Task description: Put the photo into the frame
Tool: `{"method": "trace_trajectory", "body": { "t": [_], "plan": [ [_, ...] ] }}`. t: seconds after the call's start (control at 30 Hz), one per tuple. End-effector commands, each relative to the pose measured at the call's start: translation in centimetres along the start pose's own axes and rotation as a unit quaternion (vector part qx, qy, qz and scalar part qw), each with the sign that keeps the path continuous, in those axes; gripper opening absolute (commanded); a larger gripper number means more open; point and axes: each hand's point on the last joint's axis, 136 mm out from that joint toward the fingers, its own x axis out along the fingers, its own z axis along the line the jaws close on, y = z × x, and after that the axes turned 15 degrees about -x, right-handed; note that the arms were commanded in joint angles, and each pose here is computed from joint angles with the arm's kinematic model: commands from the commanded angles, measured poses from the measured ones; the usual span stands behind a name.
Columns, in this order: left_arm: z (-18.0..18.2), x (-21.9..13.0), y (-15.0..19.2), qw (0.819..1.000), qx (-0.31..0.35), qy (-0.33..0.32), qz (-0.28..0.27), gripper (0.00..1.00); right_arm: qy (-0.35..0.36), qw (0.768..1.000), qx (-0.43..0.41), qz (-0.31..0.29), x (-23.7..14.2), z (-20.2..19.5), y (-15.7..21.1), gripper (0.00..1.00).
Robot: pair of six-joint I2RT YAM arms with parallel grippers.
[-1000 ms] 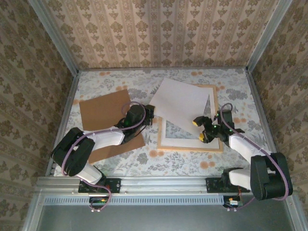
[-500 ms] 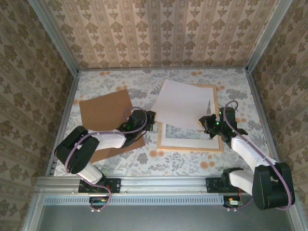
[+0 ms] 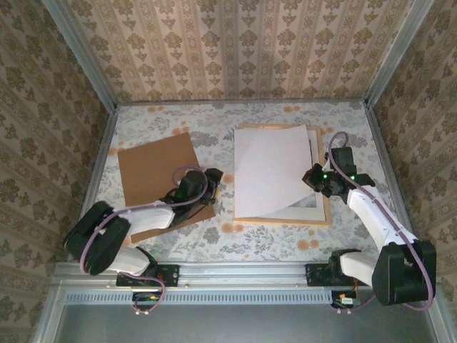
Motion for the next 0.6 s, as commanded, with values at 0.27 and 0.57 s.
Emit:
{"method": "trace_trajectory", "body": {
  "t": [0.27, 0.57],
  "plan": [
    [-3.8, -4.9, -4.2, 0.966, 0.25, -0.03, -0.064, 0.71, 0.048, 0.998, 0.007, -0.03, 0.2, -3.2, 0.0, 0.0],
    [-5.6, -5.2, -4.4, 0.957, 0.279, -0.02, -0.074, 0.71, 0.05, 0.997, 0.042, -0.05, 1.0, -4.2, 0.6, 0.0]
  ]
}}
